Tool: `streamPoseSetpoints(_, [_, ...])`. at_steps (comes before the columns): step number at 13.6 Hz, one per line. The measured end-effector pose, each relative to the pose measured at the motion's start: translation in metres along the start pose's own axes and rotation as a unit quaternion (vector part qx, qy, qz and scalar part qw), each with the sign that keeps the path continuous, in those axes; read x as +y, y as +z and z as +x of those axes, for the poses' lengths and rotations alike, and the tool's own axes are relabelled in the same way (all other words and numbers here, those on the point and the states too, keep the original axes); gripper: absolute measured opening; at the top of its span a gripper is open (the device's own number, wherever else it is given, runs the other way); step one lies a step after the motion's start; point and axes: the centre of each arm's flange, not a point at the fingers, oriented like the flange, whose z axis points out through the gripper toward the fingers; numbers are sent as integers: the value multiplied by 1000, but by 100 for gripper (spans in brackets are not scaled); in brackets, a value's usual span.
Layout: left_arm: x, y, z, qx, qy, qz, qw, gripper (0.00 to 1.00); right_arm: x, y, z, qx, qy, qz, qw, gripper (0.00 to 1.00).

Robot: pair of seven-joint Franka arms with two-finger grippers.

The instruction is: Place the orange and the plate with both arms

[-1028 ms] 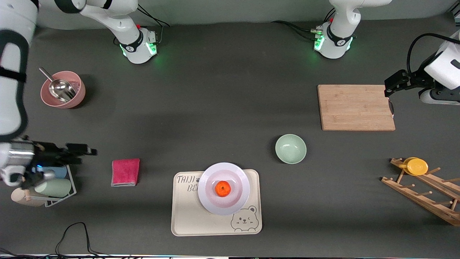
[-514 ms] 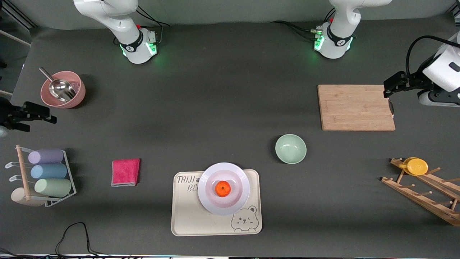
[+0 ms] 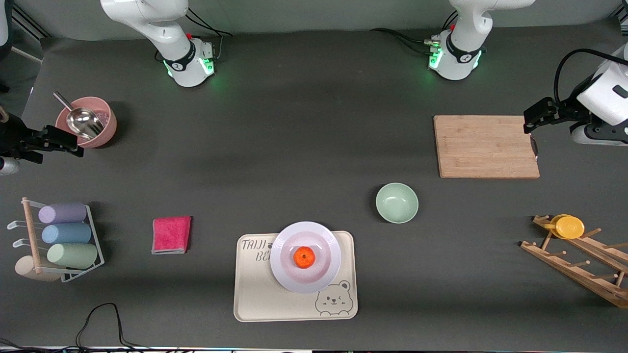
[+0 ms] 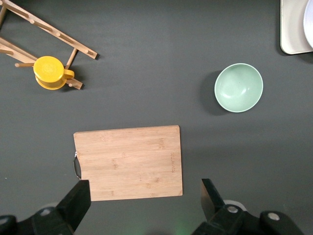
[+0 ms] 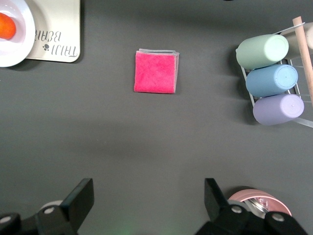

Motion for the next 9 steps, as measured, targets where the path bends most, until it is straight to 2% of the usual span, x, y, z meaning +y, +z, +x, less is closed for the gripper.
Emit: streamPoseSetpoints(9, [0, 1, 1, -1, 0, 0, 1000, 100, 4, 7, -1, -7, 5, 0, 1000, 100])
